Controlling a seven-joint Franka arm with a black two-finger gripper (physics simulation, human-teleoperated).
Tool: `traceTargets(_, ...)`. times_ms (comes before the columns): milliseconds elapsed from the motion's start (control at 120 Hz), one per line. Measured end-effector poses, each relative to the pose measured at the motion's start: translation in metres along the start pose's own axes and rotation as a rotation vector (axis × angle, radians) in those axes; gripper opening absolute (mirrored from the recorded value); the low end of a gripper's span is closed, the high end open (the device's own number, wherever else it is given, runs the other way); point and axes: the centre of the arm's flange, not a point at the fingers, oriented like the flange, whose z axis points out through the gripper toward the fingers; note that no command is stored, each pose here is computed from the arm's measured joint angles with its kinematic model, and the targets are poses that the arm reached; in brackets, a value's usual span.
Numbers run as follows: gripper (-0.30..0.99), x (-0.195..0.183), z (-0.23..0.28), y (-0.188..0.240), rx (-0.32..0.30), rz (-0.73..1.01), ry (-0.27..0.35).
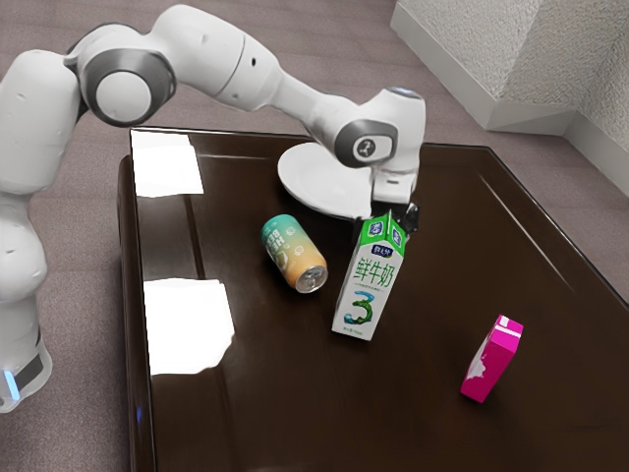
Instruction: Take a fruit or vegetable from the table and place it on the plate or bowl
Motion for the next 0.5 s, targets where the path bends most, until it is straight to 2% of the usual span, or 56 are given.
traceTargets(33, 0.67, -0.001, 0.002, 0.0, -0.001, -0.005, 0.0)
traceTargets(150, 0.44, -0.005, -0.001, 0.0, 0.012, -0.027, -0.006)
traceTargets(217, 0.37, -0.013, -0.021, 0.008, 0.041, -0.047, -0.03)
traceTargets(275, 0.33, -0.017, -0.057, 0.023, 0.09, -0.059, -0.063)
traceTargets(367, 0.31, -0.009, -0.158, 0.063, 0.222, -0.068, -0.134)
traceTargets(417, 0.33, -0.011, -0.189, 0.08, 0.244, -0.087, -0.157)
traceTargets(458, 0.33, -0.033, -0.202, 0.083, 0.236, -0.138, -0.171)
traceTargets(500, 0.32, -0.086, -0.216, 0.079, 0.225, -0.24, -0.187)
